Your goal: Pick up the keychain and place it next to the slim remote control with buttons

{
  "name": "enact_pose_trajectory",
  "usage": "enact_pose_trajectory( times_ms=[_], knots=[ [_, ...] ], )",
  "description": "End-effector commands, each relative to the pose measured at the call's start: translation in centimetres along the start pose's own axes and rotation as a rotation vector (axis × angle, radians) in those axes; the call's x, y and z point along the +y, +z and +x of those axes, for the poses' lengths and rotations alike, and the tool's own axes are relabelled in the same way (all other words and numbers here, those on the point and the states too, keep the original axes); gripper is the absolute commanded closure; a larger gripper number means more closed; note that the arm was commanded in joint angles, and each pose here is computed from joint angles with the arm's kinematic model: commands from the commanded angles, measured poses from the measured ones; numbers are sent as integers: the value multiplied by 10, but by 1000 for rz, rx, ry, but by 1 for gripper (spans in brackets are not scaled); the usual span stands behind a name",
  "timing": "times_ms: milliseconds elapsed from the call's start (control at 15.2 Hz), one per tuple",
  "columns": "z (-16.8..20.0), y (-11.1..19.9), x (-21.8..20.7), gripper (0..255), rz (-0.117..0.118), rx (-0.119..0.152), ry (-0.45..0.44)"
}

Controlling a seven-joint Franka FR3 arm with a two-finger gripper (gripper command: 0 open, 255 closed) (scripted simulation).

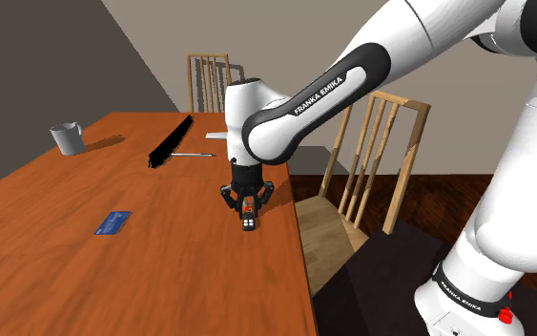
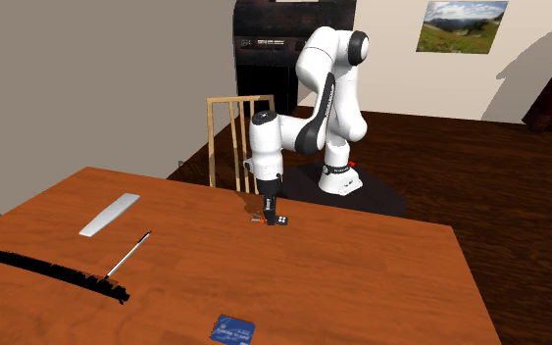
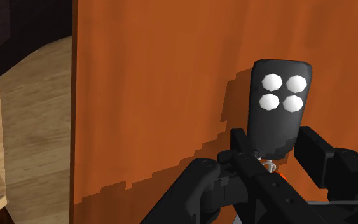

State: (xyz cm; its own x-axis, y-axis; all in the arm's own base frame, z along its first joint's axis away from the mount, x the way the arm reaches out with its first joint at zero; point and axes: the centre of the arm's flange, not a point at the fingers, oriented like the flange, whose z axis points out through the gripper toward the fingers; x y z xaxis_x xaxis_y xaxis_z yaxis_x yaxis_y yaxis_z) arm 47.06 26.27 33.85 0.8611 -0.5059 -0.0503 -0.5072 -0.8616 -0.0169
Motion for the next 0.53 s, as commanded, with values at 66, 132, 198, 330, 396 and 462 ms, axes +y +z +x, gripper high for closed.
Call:
enact_pose_trajectory(
  times_ms=[66,132,198,330,396,462],
  knots=[
    [0,0,0,255,0,0,0],
    [0,0,0,255,0,0,0],
    [0,0,0,255,0,0,0],
    [0,0,0,255,0,0,0],
    [0,-5,0,255,0,0,0],
    [-1,-11,0,255,0,0,0]
  ],
)
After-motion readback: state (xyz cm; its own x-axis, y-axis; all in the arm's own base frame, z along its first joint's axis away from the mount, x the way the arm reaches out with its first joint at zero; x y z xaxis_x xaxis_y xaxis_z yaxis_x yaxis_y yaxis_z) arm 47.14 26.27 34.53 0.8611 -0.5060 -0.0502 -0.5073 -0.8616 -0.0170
